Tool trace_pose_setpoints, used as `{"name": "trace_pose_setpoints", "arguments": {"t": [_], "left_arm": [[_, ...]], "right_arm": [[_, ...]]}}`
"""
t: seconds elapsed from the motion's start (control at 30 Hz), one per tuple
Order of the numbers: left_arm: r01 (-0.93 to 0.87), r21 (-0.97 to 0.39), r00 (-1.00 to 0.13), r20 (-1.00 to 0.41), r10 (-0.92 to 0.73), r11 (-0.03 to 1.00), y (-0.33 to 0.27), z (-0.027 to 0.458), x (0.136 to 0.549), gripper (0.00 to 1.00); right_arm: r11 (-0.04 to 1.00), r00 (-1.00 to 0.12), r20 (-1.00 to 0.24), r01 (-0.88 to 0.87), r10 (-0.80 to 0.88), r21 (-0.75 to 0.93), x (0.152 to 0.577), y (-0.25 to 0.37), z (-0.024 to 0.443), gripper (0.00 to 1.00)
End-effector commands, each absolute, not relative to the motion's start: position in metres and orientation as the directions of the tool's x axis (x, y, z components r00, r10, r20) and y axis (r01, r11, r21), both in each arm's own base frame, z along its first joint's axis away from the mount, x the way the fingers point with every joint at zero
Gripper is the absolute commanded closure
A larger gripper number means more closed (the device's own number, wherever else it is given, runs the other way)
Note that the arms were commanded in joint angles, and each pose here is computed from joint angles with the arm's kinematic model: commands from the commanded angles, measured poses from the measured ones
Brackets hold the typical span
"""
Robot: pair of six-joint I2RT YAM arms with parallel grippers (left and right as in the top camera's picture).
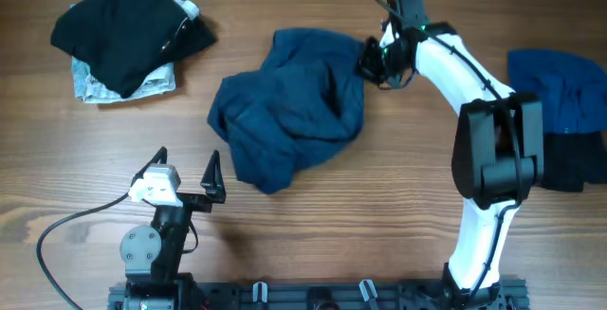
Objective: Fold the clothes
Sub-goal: 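Regrasp the trousers' far edge with the right gripper and spread them flat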
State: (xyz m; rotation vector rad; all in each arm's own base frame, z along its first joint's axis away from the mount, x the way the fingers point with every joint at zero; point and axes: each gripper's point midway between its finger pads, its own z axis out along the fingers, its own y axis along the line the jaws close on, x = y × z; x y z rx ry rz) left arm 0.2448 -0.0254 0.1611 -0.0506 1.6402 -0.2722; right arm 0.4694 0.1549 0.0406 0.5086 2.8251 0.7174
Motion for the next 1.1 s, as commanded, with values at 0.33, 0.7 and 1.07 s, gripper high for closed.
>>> {"name": "trace_pose_setpoints", "arguments": {"t": [0.33,0.7,1.07], "left_arm": [[0.122,-0.184,-0.091,-0.981,-0.174,0.975,-0.024,0.158,0.245,0.00],[0.122,-0.184,-0.091,-0.981,-0.174,0.975,-0.024,0.158,0.245,0.00],[0.122,-0.184,-0.091,-0.981,-0.174,0.975,-0.024,0.158,0.245,0.00]], "right_arm": [[0.890,-0.418,-0.818,-0.043,0.396,0.454,0.424,0.077,0.433,0.96],[0.876,-0.278,-0.839,0.273,0.467,0.397,0.400,-0.035,0.440,0.96],[0.823,-0.794,-0.549,-0.113,0.262,0.556,0.457,0.202,0.290,0.96]]}}
